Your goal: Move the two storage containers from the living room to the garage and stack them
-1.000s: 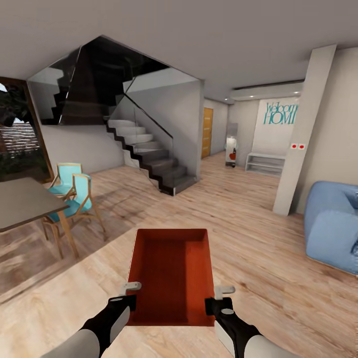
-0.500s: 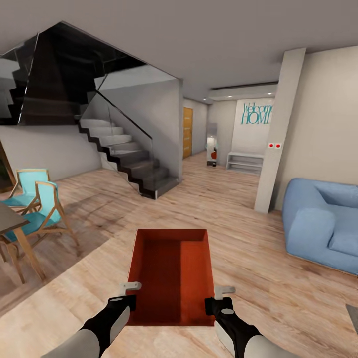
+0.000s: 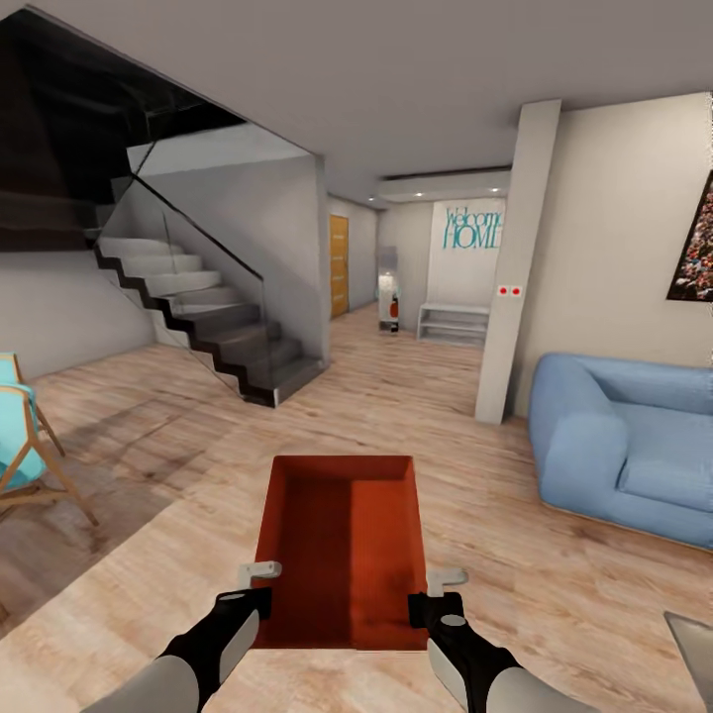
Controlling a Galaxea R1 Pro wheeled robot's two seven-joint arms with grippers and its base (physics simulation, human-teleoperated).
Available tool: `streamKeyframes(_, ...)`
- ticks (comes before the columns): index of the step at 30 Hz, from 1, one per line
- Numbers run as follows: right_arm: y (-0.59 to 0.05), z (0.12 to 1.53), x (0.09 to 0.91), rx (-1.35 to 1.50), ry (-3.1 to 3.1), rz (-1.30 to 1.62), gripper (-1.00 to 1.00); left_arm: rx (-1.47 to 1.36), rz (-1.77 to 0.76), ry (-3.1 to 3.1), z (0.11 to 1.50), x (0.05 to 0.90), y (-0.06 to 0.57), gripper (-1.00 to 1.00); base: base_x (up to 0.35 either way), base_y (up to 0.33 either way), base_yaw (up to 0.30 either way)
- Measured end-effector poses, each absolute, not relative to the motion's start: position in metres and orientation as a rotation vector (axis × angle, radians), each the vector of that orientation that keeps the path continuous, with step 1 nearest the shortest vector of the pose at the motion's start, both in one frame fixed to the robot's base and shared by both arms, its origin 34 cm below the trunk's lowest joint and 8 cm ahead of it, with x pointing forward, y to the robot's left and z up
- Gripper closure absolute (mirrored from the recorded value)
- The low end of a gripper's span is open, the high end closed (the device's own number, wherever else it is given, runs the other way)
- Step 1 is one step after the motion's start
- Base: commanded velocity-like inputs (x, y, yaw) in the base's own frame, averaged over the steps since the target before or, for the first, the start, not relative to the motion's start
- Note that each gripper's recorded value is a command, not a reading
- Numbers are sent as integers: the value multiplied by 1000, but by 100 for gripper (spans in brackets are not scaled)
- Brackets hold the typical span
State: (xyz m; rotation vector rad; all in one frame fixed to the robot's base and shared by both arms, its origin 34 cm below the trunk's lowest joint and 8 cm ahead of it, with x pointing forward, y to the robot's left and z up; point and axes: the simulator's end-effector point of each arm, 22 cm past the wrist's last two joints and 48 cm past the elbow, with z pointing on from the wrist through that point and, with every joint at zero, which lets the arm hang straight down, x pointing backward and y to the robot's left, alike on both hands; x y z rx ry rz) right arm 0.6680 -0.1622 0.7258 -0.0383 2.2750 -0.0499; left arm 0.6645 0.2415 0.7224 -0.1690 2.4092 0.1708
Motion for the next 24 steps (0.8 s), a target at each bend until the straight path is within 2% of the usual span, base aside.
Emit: streamKeyframes(24,-162,727,668,-39,2273,-50,100,-170,170,2407,723,665,242,100,322,0,-5)
